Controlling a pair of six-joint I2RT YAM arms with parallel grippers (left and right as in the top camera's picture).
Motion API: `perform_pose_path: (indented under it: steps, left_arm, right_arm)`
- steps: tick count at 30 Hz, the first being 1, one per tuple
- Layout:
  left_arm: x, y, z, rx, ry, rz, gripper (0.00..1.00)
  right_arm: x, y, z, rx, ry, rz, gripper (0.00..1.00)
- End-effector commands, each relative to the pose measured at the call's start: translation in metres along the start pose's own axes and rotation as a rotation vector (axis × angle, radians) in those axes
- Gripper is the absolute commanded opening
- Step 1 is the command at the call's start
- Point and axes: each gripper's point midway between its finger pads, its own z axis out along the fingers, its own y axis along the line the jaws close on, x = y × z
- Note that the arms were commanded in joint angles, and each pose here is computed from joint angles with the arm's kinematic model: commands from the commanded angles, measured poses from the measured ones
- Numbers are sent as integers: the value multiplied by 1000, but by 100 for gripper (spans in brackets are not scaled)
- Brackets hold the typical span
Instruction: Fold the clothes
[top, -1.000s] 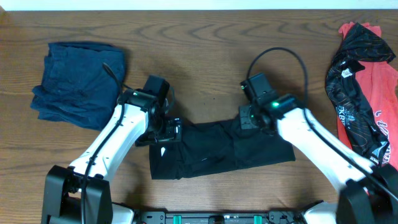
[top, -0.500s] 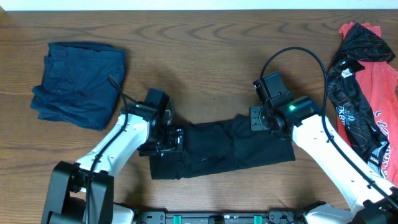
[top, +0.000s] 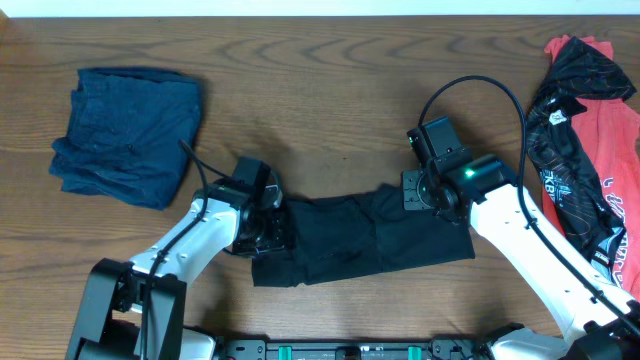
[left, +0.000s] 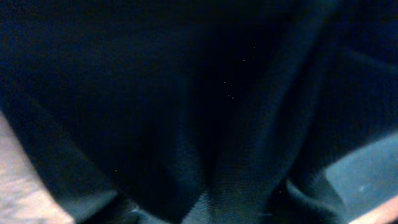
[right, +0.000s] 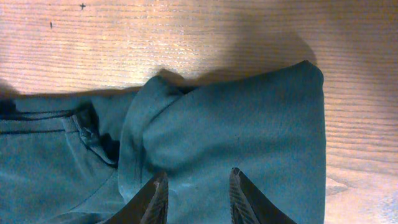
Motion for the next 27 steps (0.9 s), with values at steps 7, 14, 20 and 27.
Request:
perform_pose_path:
  steps: [7, 14, 20, 27]
  left_arm:
    - [-5, 3, -4, 11, -2, -17, 6]
    - [-28, 11, -40, 17, -42, -85, 6]
    - [-46, 19, -71, -44, -79, -86, 6]
    - [-67, 22, -104, -136, -152, -72, 6]
  right_arm:
    - [-6, -5, -5, 11, -17, 20, 32]
    - [-1, -13, -4, 51, 2, 19, 32]
    - [9, -24, 3, 113, 46, 15, 32]
    - [31, -35, 40, 187, 163, 1, 26]
